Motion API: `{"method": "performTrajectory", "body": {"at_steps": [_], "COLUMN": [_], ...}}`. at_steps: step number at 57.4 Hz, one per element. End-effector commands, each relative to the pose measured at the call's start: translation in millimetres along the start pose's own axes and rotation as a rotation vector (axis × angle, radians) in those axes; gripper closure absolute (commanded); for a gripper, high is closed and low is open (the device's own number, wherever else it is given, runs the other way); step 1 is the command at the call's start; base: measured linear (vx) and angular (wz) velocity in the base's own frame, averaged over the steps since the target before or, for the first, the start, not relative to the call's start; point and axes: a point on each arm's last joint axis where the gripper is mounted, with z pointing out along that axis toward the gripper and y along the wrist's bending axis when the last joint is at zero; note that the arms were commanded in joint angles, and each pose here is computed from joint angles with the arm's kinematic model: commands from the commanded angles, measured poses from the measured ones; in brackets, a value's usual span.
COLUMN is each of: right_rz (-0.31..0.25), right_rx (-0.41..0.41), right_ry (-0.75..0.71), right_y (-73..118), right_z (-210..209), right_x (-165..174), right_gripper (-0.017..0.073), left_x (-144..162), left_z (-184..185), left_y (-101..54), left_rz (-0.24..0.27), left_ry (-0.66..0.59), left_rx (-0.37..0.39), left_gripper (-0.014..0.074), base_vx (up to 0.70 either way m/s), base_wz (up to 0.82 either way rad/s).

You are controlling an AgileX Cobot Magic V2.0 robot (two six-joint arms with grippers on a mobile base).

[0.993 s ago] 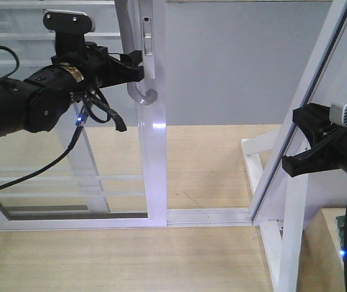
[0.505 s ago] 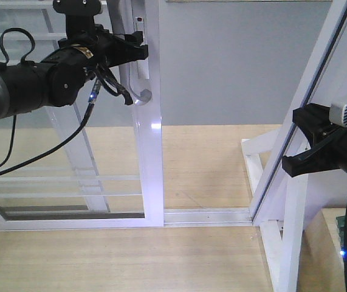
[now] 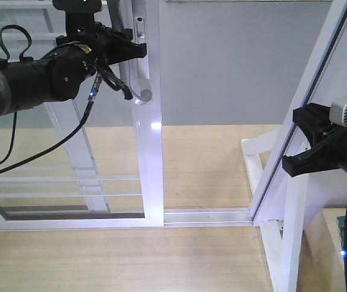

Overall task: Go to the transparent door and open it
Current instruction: 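Move the left gripper up to the silver handle, then close the left gripper on the handle and pull the door sideways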

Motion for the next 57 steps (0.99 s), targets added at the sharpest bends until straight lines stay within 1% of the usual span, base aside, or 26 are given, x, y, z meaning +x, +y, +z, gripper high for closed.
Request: {"method": "performTrajectory", "body": {"at_steps": [1,9,15,23,31,41,53,57], "right_rz": [-0.015,-0.015,-0.015,-0.014,-0.012,-0.012,-0.012,-0.012], "right_rx": [-0.003,-0.003,-0.003,-0.003,-0.003,-0.003,-0.003,-0.003], "right_ry": [-0.126,-0.126,-0.126,-0.126,-0.126,-0.126,-0.124,-0.124], "right_y": [-0.9,-0.9,-0.9,-0.9,-0.9,-0.9,-1.0,-1.0], "right_z": [-3.2,-3.2,-3.2,-3.2,-3.2,-3.2,-3.2,-3.2], "right_x": [-19.5,-19.5,-19.5,-19.5,-19.5,-19.5,-19.3,-19.3], "right_gripper": [0.0562,0.0562,0.0562,0.0562,0.0562,0.0562,0.0562,0.0562], "left_x": [-37.8,-39.0,-43.8,-51.9,-58.0,-63.9,-66.3,-66.2], "left_z": [-12.1,-13.1,-15.7,-21.0,-26.6,-32.3,-36.2,-36.5], "left_y": [-0.7,0.9,8.6,24.7,41.4,58.2,73.8,75.1], "left_rz": [-0.015,-0.015,-0.002,0.022,0.014,0.006,-0.001,-0.002], "left_ry": [-0.148,-0.145,-0.152,-0.153,-0.136,-0.132,-0.119,-0.113], "left_rx": [-0.005,-0.007,-0.024,-0.059,-0.090,-0.124,-0.156,-0.158], "left_gripper": [0.0603,0.0600,0.0596,0.0596,0.0596,0.0594,0.0591,0.0591], "base_vx": [0.00,0.00,0.00,0.00,0.00,0.00,0.00,0.00], "base_wz": [0.00,0.00,0.00,0.00,0.00,0.00,0.00,0.00]}}
